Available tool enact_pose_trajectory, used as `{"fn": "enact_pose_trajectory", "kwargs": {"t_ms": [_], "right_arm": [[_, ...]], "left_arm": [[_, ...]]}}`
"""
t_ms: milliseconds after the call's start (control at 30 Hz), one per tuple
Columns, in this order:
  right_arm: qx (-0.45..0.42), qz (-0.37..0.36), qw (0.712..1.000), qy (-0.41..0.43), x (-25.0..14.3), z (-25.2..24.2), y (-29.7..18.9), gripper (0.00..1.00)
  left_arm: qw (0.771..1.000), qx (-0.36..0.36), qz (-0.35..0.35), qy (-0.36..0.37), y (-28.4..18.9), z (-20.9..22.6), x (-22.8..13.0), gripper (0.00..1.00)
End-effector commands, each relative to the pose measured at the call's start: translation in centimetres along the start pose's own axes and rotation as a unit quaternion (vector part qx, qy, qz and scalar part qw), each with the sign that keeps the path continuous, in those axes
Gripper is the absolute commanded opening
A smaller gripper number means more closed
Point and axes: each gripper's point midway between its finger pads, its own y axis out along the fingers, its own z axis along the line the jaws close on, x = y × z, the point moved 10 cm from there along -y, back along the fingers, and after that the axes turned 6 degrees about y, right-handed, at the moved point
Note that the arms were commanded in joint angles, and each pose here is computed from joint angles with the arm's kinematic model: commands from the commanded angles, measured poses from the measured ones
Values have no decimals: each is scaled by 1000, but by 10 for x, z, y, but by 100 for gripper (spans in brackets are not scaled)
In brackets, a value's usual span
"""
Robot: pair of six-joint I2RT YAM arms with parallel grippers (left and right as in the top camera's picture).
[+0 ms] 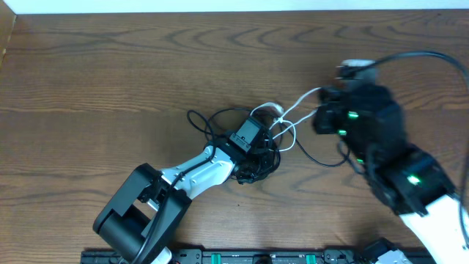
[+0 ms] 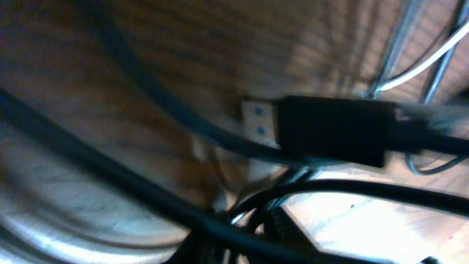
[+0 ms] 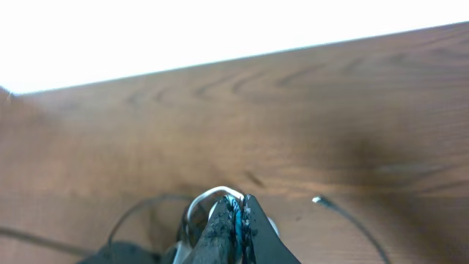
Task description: Untangle cables
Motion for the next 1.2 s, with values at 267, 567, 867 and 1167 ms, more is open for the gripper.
{"fn": "enact_pose_trajectory", "kwargs": {"t_ms": [267, 567, 867, 1167], "right_arm": [[-150, -24, 987, 57, 14, -66, -26, 1], [-304, -47, 949, 68, 12, -98, -38, 1], [-107, 107, 979, 138, -10, -72, -6, 23], [-51, 288, 947, 130, -55, -49, 76, 29]], "left_arm": [[996, 44, -9, 75, 4, 18, 6, 8], [990, 68, -65, 104, -42, 35, 30, 8], [976, 39, -132, 166, -100, 29, 30, 8], [942, 36, -142, 301, -136, 25, 4, 8]]}}
